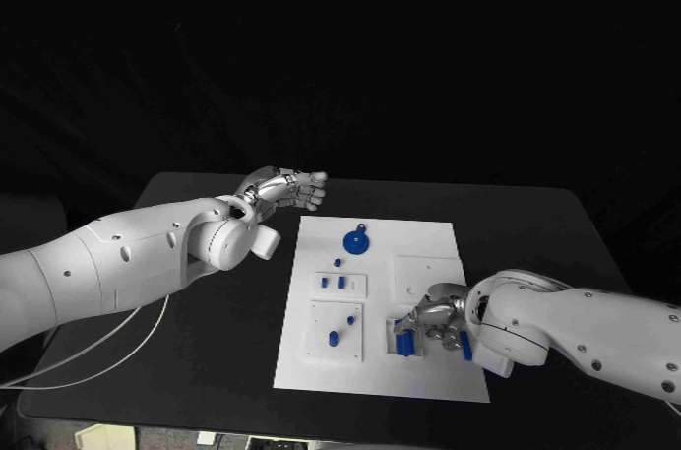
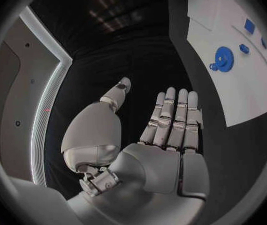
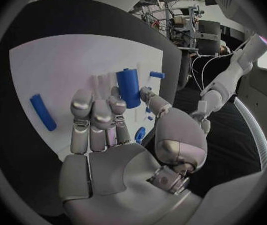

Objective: Assemble the parts on the task board

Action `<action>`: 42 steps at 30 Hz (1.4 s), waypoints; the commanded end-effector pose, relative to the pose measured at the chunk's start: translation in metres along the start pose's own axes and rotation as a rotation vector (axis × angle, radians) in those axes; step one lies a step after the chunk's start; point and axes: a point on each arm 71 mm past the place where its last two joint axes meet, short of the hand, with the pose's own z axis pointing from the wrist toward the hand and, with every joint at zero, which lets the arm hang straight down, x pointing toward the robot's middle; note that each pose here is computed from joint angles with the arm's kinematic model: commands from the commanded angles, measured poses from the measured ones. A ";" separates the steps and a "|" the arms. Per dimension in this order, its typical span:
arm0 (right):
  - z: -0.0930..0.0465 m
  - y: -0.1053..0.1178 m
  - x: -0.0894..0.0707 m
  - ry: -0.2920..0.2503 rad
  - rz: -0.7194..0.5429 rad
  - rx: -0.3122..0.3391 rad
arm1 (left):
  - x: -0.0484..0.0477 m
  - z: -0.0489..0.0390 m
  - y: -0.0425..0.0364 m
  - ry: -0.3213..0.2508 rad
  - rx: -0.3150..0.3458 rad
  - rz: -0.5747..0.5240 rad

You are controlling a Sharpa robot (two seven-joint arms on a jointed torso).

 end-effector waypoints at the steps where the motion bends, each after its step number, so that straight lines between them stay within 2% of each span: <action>1: 0.000 0.000 0.000 -0.009 -0.036 0.002 | 0.0017 0.0002 -0.0013 0.011 0.008 0.001; 32: 0.001 0.002 0.001 -0.021 -0.064 -0.007 | 0.0020 0.0001 -0.0010 0.015 0.004 0.005; 37: 0.000 0.001 -0.001 -0.039 -0.069 -0.010 | 0.0020 0.0001 -0.0009 0.016 0.003 0.007; 39: 0.000 0.001 -0.001 -0.043 -0.074 -0.017 | 0.0019 0.0001 -0.0009 0.016 0.003 0.007; 42: -0.002 0.003 -0.001 -0.043 -0.077 -0.069 | 0.0018 0.0002 -0.0008 0.015 0.003 0.007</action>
